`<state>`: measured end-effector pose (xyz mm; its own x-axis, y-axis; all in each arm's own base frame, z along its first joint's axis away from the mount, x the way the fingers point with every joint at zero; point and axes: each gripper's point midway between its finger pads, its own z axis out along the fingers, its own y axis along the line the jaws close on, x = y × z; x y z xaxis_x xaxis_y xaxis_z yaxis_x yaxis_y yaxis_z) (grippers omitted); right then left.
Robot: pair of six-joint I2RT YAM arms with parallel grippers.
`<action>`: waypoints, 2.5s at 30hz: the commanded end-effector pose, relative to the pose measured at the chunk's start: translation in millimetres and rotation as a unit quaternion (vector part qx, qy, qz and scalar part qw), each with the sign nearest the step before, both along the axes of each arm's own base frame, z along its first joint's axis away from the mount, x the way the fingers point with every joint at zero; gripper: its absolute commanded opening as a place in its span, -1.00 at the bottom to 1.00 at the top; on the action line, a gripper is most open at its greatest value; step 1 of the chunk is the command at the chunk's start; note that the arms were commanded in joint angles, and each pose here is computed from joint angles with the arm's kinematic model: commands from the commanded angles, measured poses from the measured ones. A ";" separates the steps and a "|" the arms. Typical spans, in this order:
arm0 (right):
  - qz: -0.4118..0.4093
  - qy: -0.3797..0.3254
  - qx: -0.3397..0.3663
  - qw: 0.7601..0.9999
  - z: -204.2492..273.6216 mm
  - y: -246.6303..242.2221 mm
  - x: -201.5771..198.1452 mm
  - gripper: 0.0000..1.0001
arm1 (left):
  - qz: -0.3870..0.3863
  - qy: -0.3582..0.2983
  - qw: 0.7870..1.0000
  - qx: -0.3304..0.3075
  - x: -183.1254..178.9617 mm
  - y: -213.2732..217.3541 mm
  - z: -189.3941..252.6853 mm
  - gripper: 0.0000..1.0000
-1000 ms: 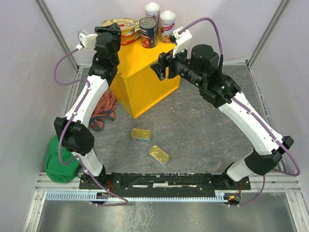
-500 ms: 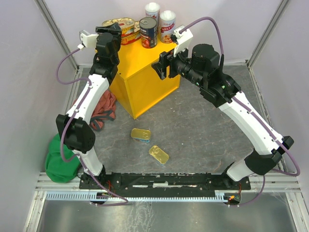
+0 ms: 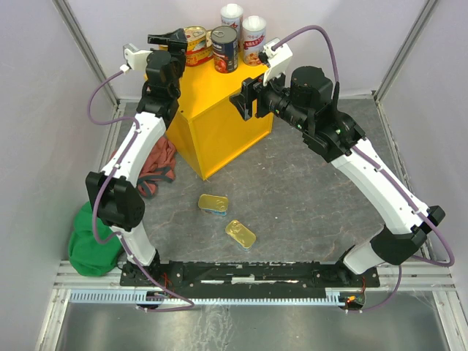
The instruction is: Place and organize the canned foods onto the counter
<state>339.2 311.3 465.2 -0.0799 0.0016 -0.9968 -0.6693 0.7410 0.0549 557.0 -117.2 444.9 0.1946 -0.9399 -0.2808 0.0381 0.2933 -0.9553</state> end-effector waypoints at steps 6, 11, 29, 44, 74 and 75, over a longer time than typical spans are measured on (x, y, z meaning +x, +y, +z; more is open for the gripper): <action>0.006 -0.018 0.029 0.999 19.7 0.5 -1.8 0.46 | -0.024 0.001 1.000 -0.006 -5.5 -8.6 -6.9 0.72; 0.008 -0.017 0.032 0.999 20.9 1.4 -2.4 0.46 | -0.018 0.002 1.000 -0.005 -9.3 -5.0 -7.8 0.72; 0.012 -0.017 0.038 0.999 23.8 3.2 -3.2 0.46 | 0.008 -0.032 0.999 0.021 -21.1 6.6 26.5 0.06; 0.009 -0.019 0.035 0.999 23.9 3.6 -0.8 0.46 | -0.008 -0.066 0.998 -0.022 -6.4 -4.8 54.9 -0.02; 0.018 -0.019 0.049 0.998 32.4 2.4 -7.7 0.44 | 0.055 -0.089 0.993 -0.051 -76.1 61.1 77.9 -0.06; 0.018 -0.018 0.051 0.998 32.7 2.3 -7.9 0.44 | 0.057 -0.088 0.993 -0.051 -78.5 63.0 75.8 -0.07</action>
<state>339.9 319.3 460.0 -0.1083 0.0169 -0.9940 -0.6840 0.7243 0.0869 517.0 -74.0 452.3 0.2610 -0.9283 -0.2649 -0.0021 0.2739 -0.9617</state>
